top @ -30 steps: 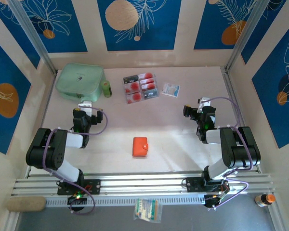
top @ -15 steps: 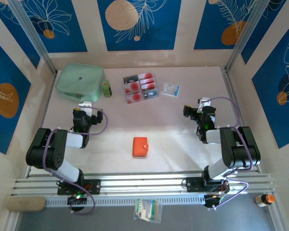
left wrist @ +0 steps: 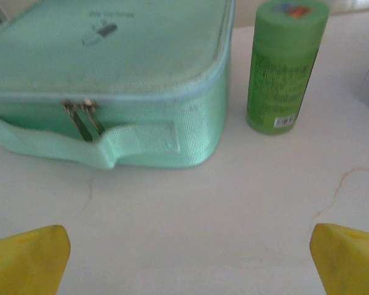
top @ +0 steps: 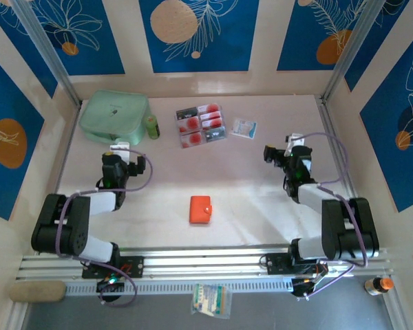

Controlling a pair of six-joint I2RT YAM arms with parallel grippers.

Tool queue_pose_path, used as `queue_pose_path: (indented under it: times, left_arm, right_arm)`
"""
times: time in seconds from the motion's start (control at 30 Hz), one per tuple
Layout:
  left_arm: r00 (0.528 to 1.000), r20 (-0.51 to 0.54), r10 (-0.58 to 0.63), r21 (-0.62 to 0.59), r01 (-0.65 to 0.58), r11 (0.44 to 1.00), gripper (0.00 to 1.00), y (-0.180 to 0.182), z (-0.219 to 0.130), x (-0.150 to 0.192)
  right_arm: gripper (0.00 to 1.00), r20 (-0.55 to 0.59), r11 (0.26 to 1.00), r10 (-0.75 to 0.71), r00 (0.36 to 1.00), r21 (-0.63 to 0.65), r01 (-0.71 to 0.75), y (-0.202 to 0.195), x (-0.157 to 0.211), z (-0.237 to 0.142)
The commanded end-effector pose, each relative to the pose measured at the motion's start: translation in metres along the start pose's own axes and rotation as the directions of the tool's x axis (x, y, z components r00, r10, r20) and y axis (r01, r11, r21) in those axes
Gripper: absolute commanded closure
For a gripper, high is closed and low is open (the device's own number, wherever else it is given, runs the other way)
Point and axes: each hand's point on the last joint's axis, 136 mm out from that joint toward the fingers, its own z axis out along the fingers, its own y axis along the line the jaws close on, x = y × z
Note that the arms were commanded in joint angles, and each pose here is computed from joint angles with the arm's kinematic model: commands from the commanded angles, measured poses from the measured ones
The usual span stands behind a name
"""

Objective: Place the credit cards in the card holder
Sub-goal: Move the storage box to the center of the table.

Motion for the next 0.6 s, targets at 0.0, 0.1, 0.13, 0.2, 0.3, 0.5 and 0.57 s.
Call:
queue_pose_path:
  times: [0.0, 0.1, 0.13, 0.2, 0.3, 0.5, 0.57]
  left_arm:
    - [0.999, -0.004, -0.034, -0.048, 0.033, 0.998, 0.00, 0.014, -0.008, -0.026]
    - [0.994, -0.006, -0.114, -0.061, 0.113, 0.992, 0.00, 0.018, -0.017, -0.049]
    - [0.989, -0.014, -0.149, -0.060, 0.148, 0.987, 0.00, 0.018, -0.020, -0.055]
    - [0.974, -0.030, -0.222, -0.043, 0.221, 0.974, 0.00, 0.016, -0.026, -0.065]
    - [0.945, -0.057, -0.321, -0.007, 0.321, 0.947, 0.00, 0.009, -0.034, -0.073]
    - [0.881, -0.170, -0.442, 0.019, 0.451, 0.892, 0.00, -0.009, -0.043, -0.055]
    - [0.866, -0.200, -0.458, 0.030, 0.473, 0.881, 0.00, -0.015, -0.043, -0.049]
  right_arm:
    - [0.01, -0.023, 0.986, 0.160, 0.987, 0.052, -0.158, -0.010, -0.040, -0.018]
    - [0.01, -0.080, 0.933, 0.357, 0.931, 0.087, -0.350, -0.026, -0.059, -0.030]
    - [0.01, -0.107, 0.914, 0.405, 0.908, 0.085, -0.397, -0.028, -0.064, -0.032]
    - [0.01, -0.177, 0.895, 0.445, 0.878, 0.069, -0.440, -0.026, -0.065, -0.035]
    - [0.01, -0.279, 0.897, 0.422, 0.863, -0.005, -0.441, -0.007, -0.063, -0.034]
    - [0.12, -0.476, 0.848, 0.355, 0.805, -0.198, -0.492, 0.053, -0.055, -0.021]
    - [0.16, -0.529, 0.820, 0.342, 0.777, -0.235, -0.521, 0.073, -0.052, -0.012]
